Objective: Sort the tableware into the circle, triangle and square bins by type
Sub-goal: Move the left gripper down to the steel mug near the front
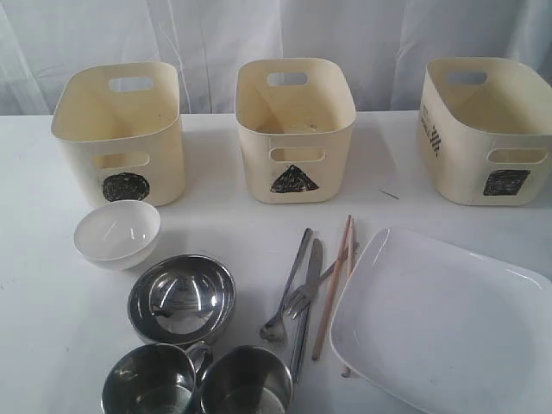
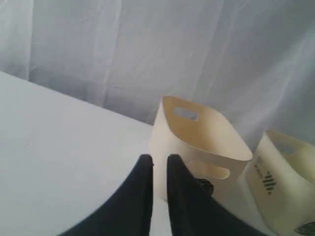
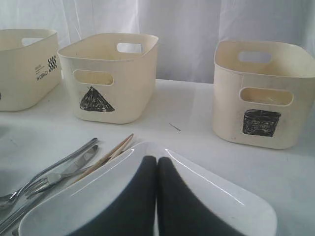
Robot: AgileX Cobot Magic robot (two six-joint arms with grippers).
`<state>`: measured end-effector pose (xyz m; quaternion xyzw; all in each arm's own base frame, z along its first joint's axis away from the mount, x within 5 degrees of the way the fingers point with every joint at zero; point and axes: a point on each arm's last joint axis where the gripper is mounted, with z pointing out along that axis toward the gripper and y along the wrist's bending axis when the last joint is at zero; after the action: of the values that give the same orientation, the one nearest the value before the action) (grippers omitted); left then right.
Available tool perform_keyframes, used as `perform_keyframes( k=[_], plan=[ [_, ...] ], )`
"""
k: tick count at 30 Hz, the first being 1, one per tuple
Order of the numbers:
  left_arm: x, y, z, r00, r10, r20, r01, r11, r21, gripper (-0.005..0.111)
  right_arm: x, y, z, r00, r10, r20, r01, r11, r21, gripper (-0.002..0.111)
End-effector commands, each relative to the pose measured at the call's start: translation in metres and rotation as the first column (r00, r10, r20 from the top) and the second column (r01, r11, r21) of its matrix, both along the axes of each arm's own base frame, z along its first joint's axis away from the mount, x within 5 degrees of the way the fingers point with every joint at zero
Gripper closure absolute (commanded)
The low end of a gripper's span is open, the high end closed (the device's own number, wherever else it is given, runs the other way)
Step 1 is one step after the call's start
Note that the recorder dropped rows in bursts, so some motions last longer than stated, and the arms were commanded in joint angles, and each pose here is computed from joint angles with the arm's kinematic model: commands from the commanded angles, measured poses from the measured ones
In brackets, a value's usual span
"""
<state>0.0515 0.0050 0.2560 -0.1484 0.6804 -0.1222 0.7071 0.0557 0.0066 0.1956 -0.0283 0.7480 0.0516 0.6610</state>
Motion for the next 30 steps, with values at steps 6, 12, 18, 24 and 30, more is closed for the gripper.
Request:
perform_keyframes(
  k=[6,12,18,24,30],
  plan=[
    [0.019,-0.011,0.044,0.928,-0.12,-0.352,0.197,0.962,0.189,0.076,0.0,0.0,-0.001,1.0,-0.003,0.006,0.003,1.0,-0.003,0.108],
    [0.045,-0.045,0.048,0.671,-0.393,-0.629,0.584,0.803,0.122,0.074,0.0,0.0,-0.001,1.0,-0.003,0.006,0.003,1.0,-0.003,0.108],
    [0.071,-0.064,0.039,0.476,-0.515,-0.713,0.72,0.694,-0.022,0.07,0.0,0.0,-0.001,1.0,-0.003,0.006,0.003,1.0,-0.003,0.108],
    [0.088,-0.076,0.027,0.366,-0.586,-0.723,0.78,0.617,-0.106,0.039,0.0,0.0,-0.001,1.0,-0.003,0.006,0.003,1.0,-0.003,0.108],
    [0.097,-0.089,0.011,0.249,-0.591,-0.768,0.826,0.543,-0.149,0.041,0.0,0.0,-0.001,1.0,-0.006,0.004,0.006,1.0,0.019,0.108]
  ],
)
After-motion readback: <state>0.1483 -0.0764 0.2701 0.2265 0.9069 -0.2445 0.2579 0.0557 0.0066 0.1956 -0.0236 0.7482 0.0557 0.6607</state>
